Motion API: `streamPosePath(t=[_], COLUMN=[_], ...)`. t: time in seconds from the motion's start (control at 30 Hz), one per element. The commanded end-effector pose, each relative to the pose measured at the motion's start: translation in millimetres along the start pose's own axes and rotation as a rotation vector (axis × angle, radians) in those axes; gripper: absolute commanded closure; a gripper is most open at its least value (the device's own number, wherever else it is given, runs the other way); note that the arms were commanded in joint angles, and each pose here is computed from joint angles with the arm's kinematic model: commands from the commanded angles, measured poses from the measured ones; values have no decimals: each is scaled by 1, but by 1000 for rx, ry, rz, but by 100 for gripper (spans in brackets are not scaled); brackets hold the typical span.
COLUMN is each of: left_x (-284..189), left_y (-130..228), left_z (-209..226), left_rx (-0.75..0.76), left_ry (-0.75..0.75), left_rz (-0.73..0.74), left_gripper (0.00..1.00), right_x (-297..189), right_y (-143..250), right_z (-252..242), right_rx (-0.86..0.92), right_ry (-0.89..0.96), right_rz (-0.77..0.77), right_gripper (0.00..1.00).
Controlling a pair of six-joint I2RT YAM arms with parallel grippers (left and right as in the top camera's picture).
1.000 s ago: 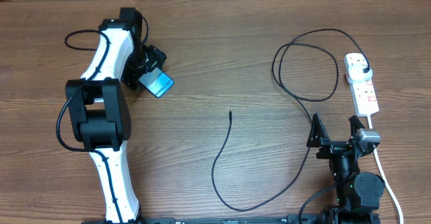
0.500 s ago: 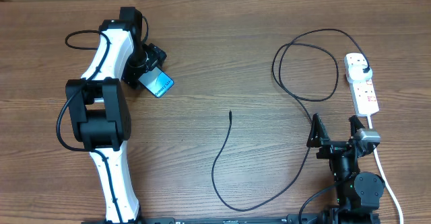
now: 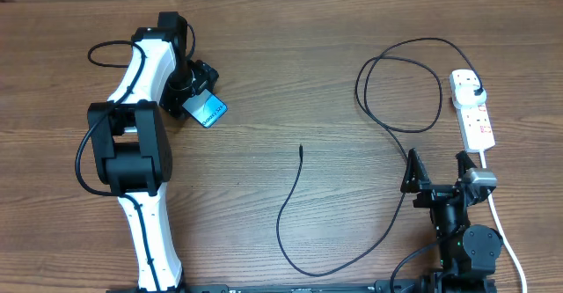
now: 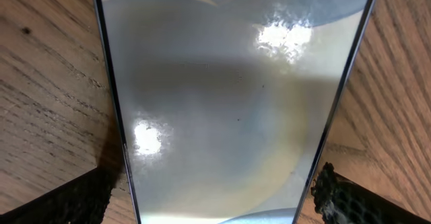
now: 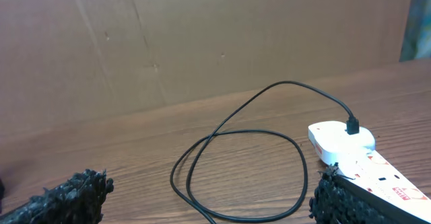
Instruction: Plug charger to phone and switch on socket
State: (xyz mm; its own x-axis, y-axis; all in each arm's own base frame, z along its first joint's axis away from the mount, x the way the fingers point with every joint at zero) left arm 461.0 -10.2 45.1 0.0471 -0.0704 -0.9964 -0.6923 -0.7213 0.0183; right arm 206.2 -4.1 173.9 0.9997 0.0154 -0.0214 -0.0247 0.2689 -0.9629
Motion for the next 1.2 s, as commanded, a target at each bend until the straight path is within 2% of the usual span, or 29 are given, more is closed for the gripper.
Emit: streamPosePath(t=[0.0,0.5,0.77,1.17], left_x=[20,18,19,19], left_y=[5,20,10,11], left_z=[7,16,17,17], left_rx=[3,-6,2,4], left_ry=[-36,-74,-88,-92], left_rz=[46,125,68,69], left_gripper=[0,0,0,0], right_x=[0,0,0,0], right_y=[2,2,2,2], right_z=[0,0,0,0], right_rx=[-5,-5,-5,-5], right_ry=[-1,-1,-1,-1], right_rz=[-2,-2,-2,-2], right_gripper=[0,0,0,0])
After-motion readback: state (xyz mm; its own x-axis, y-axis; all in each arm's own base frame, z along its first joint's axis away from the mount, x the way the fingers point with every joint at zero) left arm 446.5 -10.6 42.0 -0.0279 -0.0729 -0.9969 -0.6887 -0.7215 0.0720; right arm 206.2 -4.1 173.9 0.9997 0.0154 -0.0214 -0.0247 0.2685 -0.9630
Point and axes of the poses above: each gripper's point midway between its finger pads, its own x axis out along the fingers, its own z axis along the line the jaws close on, y = z × x, the point moved 4 cm from there along -x, back along the fingers, and after that the axes turned 4 degrees about x, right-handed, at the moved point
